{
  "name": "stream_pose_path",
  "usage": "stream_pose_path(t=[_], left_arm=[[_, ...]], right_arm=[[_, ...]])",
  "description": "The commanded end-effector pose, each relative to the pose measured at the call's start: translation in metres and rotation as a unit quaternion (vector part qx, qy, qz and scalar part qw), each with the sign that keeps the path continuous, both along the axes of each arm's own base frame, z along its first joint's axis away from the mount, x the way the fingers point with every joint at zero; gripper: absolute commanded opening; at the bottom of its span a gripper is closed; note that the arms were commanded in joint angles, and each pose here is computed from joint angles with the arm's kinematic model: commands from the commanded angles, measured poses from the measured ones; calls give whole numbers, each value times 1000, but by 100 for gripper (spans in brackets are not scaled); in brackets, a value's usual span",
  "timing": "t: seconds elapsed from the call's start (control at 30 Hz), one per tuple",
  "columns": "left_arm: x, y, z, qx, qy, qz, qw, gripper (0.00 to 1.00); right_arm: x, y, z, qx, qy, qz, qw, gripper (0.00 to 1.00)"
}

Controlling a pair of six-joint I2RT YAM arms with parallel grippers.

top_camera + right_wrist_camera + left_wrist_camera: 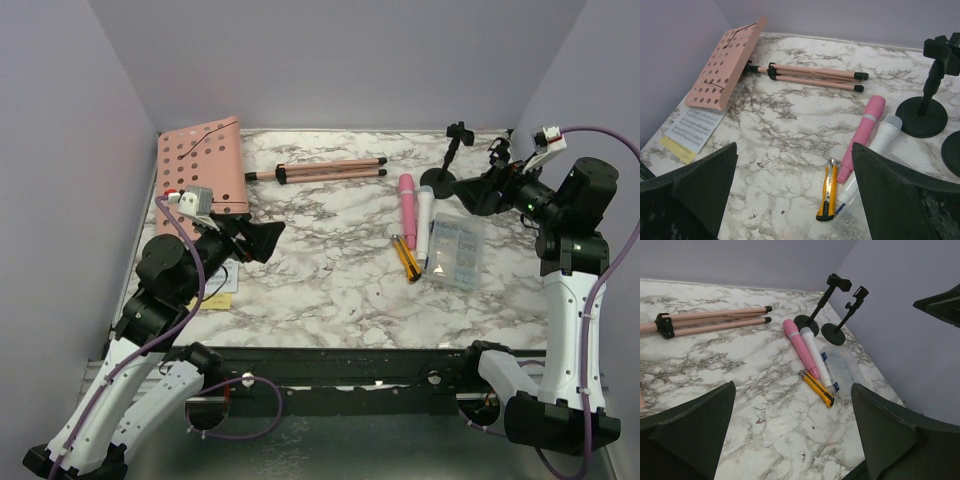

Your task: Pack up the instrument practice props

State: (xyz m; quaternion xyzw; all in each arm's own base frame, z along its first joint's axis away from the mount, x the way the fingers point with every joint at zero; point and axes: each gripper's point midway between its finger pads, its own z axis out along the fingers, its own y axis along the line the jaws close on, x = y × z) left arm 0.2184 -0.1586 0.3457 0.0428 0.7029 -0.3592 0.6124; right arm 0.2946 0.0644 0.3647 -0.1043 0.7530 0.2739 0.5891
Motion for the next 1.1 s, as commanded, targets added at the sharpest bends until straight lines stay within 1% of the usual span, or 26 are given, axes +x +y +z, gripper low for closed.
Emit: stream_pose_path(t=[0.0, 0.33, 0.63, 1.07], left_arm=[[-10, -1, 20, -23, -13, -17, 1000, 99], [-11, -2, 19, -30, -10, -19, 999, 99], [-17, -1, 13, -38, -7, -21, 999, 99], [-17, -2, 17, -44, -9, -25, 999, 99]], right_arm=[[-7, 7, 9, 15, 5, 19, 1000, 100], [-17, 10, 11, 14, 4, 23, 1000, 100], [-16, 11, 11, 17, 3, 29, 999, 100], [-18, 6, 9, 8, -2, 9, 1000, 99]])
